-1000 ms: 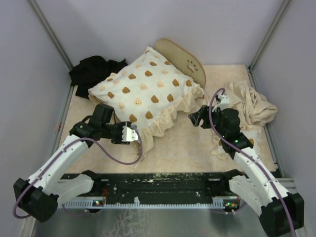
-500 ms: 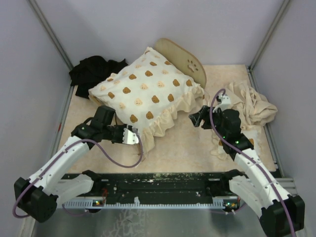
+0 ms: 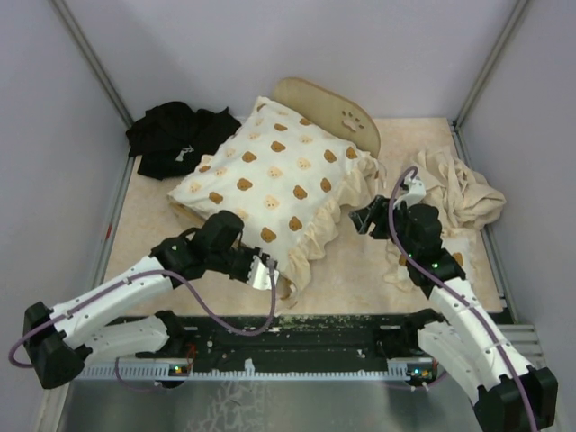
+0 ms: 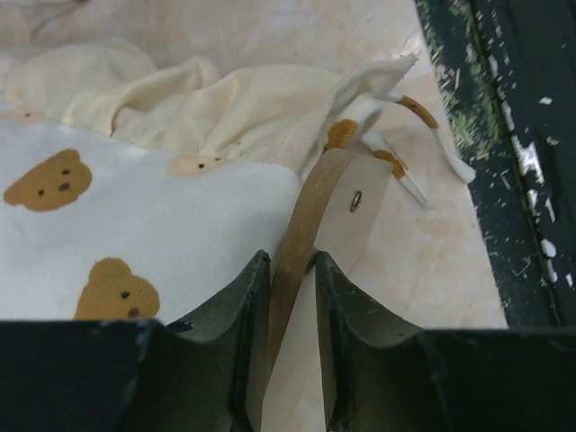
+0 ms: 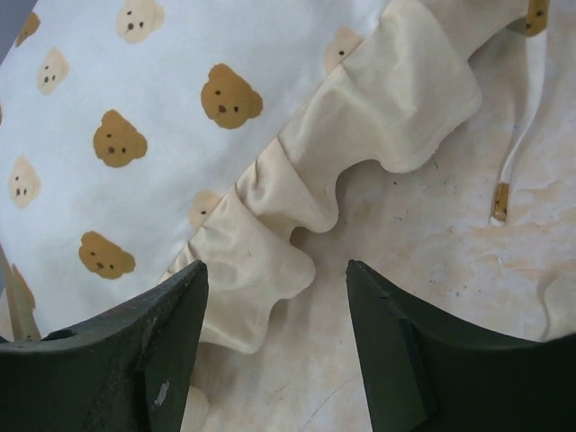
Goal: Set up the pet bed
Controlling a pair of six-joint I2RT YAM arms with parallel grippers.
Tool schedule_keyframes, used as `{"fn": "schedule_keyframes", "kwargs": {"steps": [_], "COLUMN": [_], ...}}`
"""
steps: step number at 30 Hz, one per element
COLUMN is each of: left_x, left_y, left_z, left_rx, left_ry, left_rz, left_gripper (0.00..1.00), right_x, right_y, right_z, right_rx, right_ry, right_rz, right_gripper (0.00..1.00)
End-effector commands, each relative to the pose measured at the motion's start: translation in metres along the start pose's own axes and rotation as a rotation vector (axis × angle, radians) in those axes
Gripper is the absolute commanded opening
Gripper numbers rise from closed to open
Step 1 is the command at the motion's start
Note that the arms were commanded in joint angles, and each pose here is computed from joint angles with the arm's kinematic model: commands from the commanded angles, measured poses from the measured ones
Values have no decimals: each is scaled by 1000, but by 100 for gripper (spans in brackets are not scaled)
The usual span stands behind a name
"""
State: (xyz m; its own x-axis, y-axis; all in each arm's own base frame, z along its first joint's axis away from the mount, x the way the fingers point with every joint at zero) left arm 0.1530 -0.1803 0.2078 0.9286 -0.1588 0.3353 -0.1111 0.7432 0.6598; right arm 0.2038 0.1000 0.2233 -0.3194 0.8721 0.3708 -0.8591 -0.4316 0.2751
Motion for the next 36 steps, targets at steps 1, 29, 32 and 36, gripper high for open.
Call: {"fn": "schedule_keyframes", "kwargs": {"steps": [1, 29, 32, 36], "left_x": [-13, -12, -9, -5], "left_y": [-20, 4, 4, 8], "left_z": [20, -40, -35, -19], "left_rx": [-64, 221, 197, 128], "left_ry": [29, 44, 67, 152], "left_rz": [-59, 75, 87, 92], "left_gripper": [25, 39, 12, 0], "right_x": [1, -6, -10, -17], "right_y": [1, -2, -6, -17], "right_z": [1, -21, -30, -43], "right_rx": [-25, 6, 26, 46], "right_ry": [-39, -127, -135, -144], "right_rz": [-6, -39, -50, -69], "right_gripper": [62, 49, 40, 18]}}
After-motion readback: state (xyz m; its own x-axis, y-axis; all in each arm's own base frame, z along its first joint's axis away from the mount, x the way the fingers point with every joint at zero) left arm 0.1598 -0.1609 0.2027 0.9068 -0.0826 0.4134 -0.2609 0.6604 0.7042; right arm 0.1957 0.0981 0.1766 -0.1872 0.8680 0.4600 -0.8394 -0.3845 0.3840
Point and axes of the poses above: each gripper's point midway between its finger pads, its own y axis back along the fingers, its own x axis along the line the jaws close on, z = x × y, the point moved 8 cm from there along y, back along the fingers, and after that the axes turned 8 degrees about y, right-handed, at the moved point
